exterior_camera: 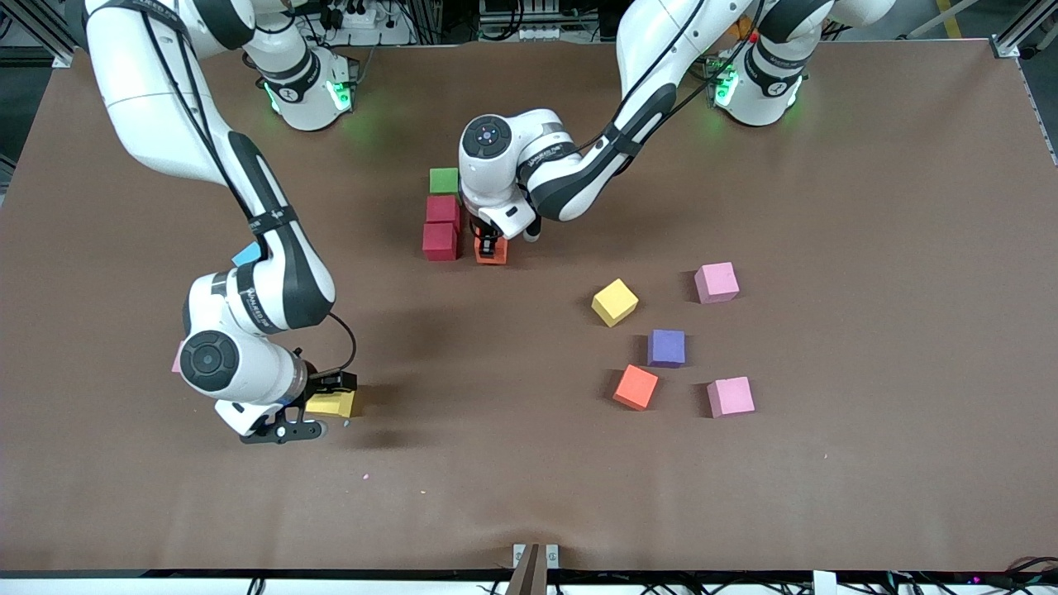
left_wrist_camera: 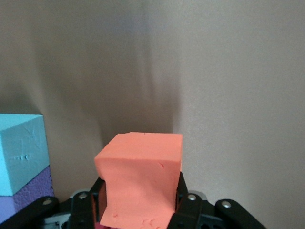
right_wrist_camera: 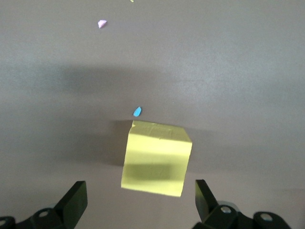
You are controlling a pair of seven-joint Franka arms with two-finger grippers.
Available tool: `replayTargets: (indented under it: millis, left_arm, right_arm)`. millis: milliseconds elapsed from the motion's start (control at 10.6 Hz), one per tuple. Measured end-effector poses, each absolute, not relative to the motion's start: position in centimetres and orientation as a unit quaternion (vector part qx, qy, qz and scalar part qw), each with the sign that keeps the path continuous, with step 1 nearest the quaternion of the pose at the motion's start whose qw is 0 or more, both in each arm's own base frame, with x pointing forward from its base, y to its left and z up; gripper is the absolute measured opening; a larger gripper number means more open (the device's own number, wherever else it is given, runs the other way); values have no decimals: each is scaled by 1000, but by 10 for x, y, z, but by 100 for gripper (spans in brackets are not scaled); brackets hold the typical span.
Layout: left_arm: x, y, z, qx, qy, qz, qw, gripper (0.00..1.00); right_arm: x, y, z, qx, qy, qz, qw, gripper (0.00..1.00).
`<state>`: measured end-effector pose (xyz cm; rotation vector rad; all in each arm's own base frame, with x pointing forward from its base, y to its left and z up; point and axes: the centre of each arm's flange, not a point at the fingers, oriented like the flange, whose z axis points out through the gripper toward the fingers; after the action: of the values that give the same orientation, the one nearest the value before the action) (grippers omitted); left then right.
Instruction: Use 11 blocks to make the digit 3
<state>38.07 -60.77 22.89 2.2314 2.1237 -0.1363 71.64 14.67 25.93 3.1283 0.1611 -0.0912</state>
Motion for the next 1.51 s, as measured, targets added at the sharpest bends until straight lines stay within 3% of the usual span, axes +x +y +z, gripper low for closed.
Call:
replayTargets:
  millis: [377,943,1037,1132,1226,1509]
  left_arm:
    - [382,-619,222,715,697,-51,32,57]
    - [392,-630,218,710,701,-56,36,57]
    - [390,-631,214,711,700,-56,31,57]
    - [388,-632,212,712,700,-55,27,57]
    - [388,-633,212,712,700,-56,26,57]
    - [387,-635,215,707,704,-63,21,57]
  right_arm:
    - [733,132,217,998,65,-18,0,100]
    - [734,127,203,998,53,-25,-13,99]
    - [733,128,202,998,50,-28,-18,92]
    - [732,128,200,998,49,-31,-20,71]
    - [732,128,201,998,48,-32,-20,62]
    - [728,130,202,997,50,-48,-20,56]
